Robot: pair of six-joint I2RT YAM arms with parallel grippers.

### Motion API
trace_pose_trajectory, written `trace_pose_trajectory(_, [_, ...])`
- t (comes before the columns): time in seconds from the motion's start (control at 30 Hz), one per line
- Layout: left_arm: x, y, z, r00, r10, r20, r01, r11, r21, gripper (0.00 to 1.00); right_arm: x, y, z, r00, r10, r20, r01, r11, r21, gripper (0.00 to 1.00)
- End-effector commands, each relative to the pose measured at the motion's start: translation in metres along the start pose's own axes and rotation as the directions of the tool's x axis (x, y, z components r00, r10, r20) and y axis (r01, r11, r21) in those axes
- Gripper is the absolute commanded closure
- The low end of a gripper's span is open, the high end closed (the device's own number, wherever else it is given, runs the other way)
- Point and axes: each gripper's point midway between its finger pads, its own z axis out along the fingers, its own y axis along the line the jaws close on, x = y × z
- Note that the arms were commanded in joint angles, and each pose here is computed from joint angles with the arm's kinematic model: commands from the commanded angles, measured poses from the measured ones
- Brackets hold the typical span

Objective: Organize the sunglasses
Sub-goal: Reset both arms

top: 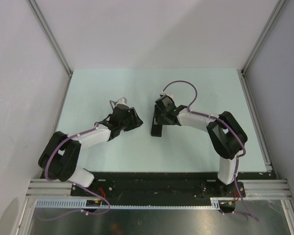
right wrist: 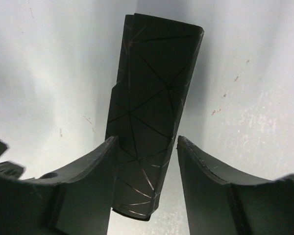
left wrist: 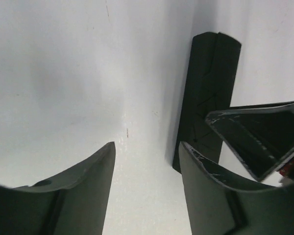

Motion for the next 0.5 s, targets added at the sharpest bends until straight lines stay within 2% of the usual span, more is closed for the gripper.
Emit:
trace_pose_trajectory(0.0, [-0.026, -0.007, -0.027, 0.994, 0.026, 0.103, -0.027, 1.000, 0.004, 0.36, -0.008, -0.007, -0.017, 0.997, -0.066, 0.037, 0.062, 0.994, 0.091, 0.38])
trace_pose_trajectory(0.17, [-0.045, -0.014, -0.058, 0.984, 0.054, 0.169, -0.056, 0.998, 0.005, 0.23, -0.045, 0.008, -0.048, 0.989, -0.053, 0.141, 0.047, 0.998, 0.042, 0.23])
trace_pose_trajectory(0.2, [-0.048, -0.014, -0.063, 0.982, 0.060, 0.181, -0.063, 0.998, 0.006, 0.21, -0.053, 0.011, -0.059, 0.985, -0.049, 0.167, 0.045, 0.999, 0.031, 0.15])
trace_pose_trajectory(0.27, [-0.056, -0.019, -0.080, 0.973, 0.083, 0.215, -0.090, 0.996, 0.021, 0.13, -0.065, 0.009, -0.074, 0.978, -0.056, 0.203, 0.049, 0.998, 0.041, 0.09])
trace_pose_trajectory(0.3, [-0.061, -0.020, -0.087, 0.968, 0.088, 0.233, -0.097, 0.995, 0.025, 0.10, -0.068, 0.008, -0.081, 0.974, -0.059, 0.219, 0.050, 0.998, 0.045, 0.01])
trace_pose_trajectory(0.33, [-0.064, -0.022, -0.098, 0.964, 0.093, 0.250, -0.105, 0.994, 0.033, 0.02, -0.077, 0.006, -0.098, 0.967, -0.056, 0.250, 0.044, 0.998, 0.052, 0.01])
trace_pose_trajectory(0.37, [-0.067, -0.023, -0.106, 0.958, 0.108, 0.267, -0.122, 0.992, 0.037, 0.00, -0.079, 0.003, -0.104, 0.964, -0.066, 0.256, 0.053, 0.997, 0.061, 0.00])
trace_pose_trajectory(0.47, [-0.075, -0.033, -0.129, 0.943, 0.134, 0.305, -0.165, 0.983, 0.077, 0.00, -0.088, -0.012, -0.141, 0.951, -0.052, 0.306, 0.022, 0.995, 0.100, 0.01])
